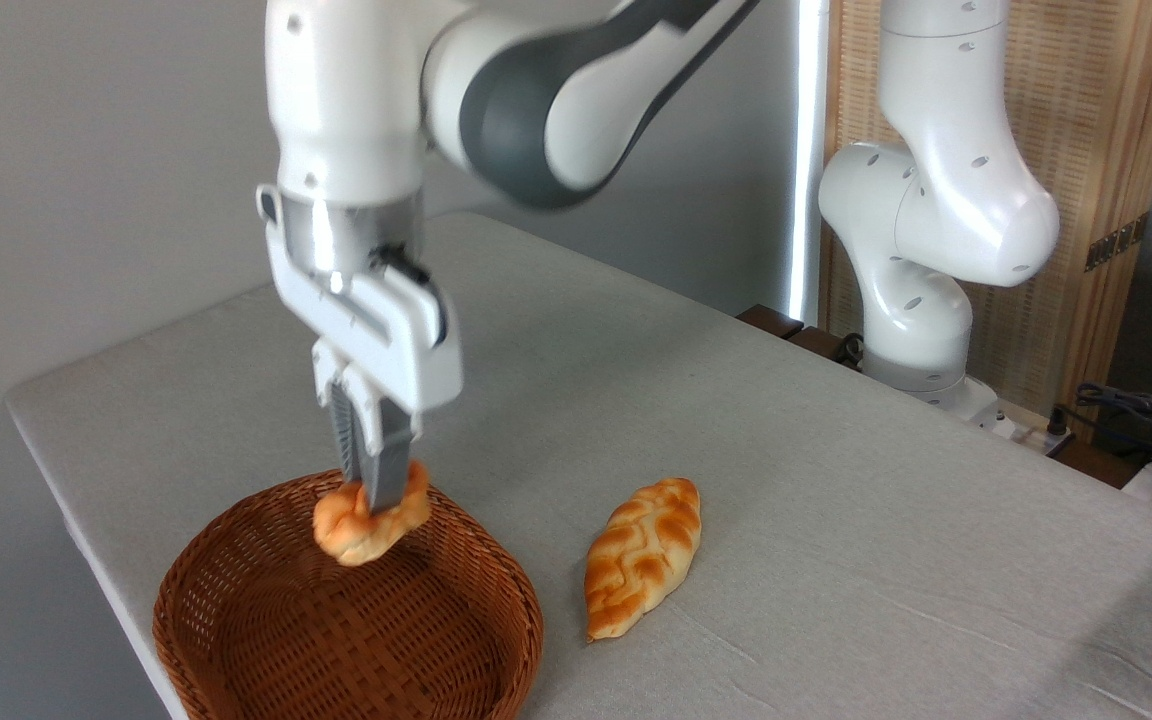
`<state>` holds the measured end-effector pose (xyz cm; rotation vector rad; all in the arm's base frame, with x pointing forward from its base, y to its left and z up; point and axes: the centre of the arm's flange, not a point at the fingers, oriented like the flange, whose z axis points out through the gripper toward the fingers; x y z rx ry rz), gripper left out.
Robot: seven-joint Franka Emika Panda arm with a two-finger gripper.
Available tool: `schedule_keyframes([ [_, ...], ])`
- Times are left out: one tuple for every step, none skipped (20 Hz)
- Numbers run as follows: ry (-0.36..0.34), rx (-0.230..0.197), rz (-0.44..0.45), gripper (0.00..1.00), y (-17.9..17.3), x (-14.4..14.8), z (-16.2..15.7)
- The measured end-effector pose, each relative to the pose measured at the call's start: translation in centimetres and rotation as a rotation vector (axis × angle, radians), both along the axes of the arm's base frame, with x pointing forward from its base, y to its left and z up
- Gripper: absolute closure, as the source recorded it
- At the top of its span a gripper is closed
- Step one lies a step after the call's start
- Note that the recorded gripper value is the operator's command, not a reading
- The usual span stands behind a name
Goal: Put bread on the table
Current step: 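Lift the roll out of the basket and carry it toward the braided loaf, then lower the roll onto the table beside the braided loaf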
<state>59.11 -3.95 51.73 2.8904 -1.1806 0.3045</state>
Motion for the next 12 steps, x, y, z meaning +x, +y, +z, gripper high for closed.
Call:
schedule_keyframes([
  [0.013, -0.001, 0.008, 0.89, 0.6, -0.7, 1.0],
  [0.028, -0.002, 0.013, 0.89, 1.2, -1.5, 1.7],
  [0.041, -0.001, 0.008, 0.89, 1.5, -2.3, 2.0],
  [0.056, 0.001, -0.011, 0.88, 1.6, -3.2, 1.8],
  [0.072, 0.004, -0.035, 0.88, 1.8, -4.2, 1.2],
  [0.089, 0.007, -0.064, 0.88, 1.9, -5.3, 0.5],
  [0.107, 0.009, -0.094, 0.88, 1.9, -6.6, -0.4],
  [0.124, 0.010, -0.117, 0.83, 1.8, -7.9, -1.2],
  [0.143, 0.010, -0.138, 0.80, 1.6, -9.1, -2.1],
  [0.160, 0.008, -0.151, 0.77, 1.2, -10.1, -2.9],
  [0.179, 0.006, -0.165, 0.68, 0.8, -11.0, -3.8],
  [0.198, 0.004, -0.178, 0.53, 0.2, -11.7, -4.7],
])
